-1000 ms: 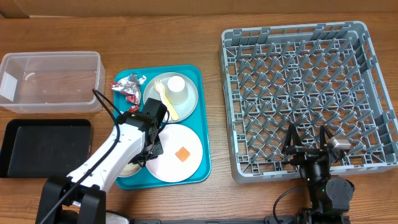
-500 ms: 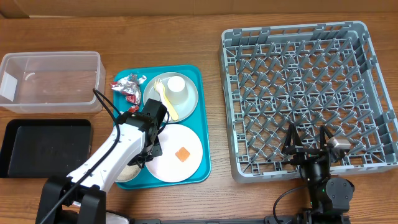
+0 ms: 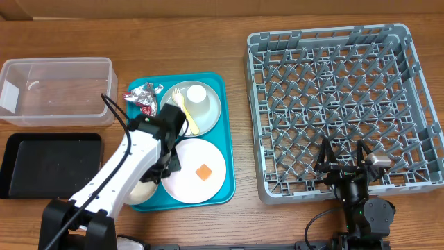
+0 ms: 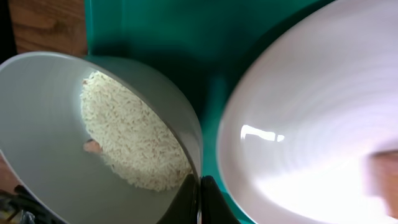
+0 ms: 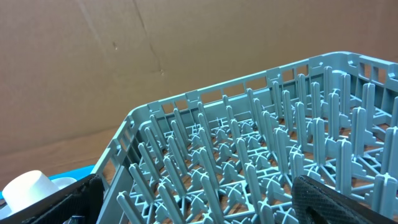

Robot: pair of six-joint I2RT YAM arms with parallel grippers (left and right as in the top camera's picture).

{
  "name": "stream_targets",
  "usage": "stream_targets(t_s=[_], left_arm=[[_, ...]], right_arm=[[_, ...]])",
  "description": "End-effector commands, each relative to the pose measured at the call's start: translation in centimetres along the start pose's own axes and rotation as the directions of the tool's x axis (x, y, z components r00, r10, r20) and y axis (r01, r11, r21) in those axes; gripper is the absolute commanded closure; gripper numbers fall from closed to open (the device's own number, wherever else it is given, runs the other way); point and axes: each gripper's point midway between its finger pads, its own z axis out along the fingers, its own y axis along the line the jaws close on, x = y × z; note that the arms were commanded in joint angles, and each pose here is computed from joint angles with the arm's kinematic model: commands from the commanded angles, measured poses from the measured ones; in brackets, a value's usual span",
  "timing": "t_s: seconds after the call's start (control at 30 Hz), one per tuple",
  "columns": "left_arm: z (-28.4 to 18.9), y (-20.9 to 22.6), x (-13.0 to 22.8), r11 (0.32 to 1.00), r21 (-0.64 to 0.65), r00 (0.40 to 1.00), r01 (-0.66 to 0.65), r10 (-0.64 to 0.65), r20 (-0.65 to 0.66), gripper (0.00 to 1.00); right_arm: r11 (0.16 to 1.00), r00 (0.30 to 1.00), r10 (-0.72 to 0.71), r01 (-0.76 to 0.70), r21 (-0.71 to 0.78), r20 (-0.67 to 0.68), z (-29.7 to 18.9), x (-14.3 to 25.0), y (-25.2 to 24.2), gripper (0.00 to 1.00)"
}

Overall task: Sort waste into correct bins and load items into the dishwasher rack
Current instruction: 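Lift the bowl and carry it left over the black tray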

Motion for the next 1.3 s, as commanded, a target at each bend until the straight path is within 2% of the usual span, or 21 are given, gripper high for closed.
stream_targets(t_s=[0.0, 0.17, 0.37, 0.57, 0.7, 0.8, 0.97, 1.2, 1.27], left_arm=[[-3.8, -1.5, -1.5, 0.997, 0.076, 1.000, 0.010, -0.012, 0.029, 0.96], [-7.9, -1.4, -2.2, 0.993, 0.115, 0.999, 0.020, -0.025, 0.043, 0.96], [-11.4, 1.1, -3.1, 0.992, 0.111, 0.997, 0.055, -0.061, 0.053, 0.96], [-13.8, 4.9, -4.3, 0.973, 0.157, 0.982, 0.172, -0.183, 0.056, 0.96], [-15.3, 8.2, -5.5, 0.937, 0.255, 0.959, 0.238, -0.269, 0.092, 0.96], [-15.5, 10.3, -6.1, 0.911, 0.310, 0.943, 0.271, -0.316, 0.105, 0.96], [-14.6, 14.9, -7.4, 0.861, 0.328, 0.891, 0.389, -0.443, 0.105, 0.96], [-14.3, 17.3, -9.7, 0.775, 0.472, 0.846, 0.420, -0.522, 0.104, 0.96], [-14.3, 17.4, -10.3, 0.766, 0.507, 0.851, 0.396, -0.514, 0.111, 0.96]], right_arm=[[1.000, 1.000, -0.006, 0.006, 0.013, -0.003, 0.1, 0.3, -0.3, 0.00], [1.000, 1.000, -0.006, 0.006, 0.013, -0.003, 0.1, 0.3, -0.3, 0.00], [1.000, 1.000, -0.006, 0.006, 0.013, -0.003, 0.1, 0.3, -0.3, 0.00], [1.000, 1.000, -0.006, 0.006, 0.013, -0.003, 0.1, 0.3, -0.3, 0.00], [1.000, 1.000, -0.006, 0.006, 0.013, -0.003, 0.1, 0.3, -0.3, 0.00], [1.000, 1.000, -0.006, 0.006, 0.013, -0.003, 0.1, 0.3, -0.3, 0.00], [1.000, 1.000, -0.006, 0.006, 0.013, -0.003, 0.1, 0.3, -0.3, 0.00], [1.000, 1.000, -0.006, 0.006, 0.013, -0.003, 0.1, 0.3, -0.3, 0.00], [1.000, 1.000, -0.006, 0.006, 0.013, -0.003, 0.1, 0.3, -0.3, 0.00]])
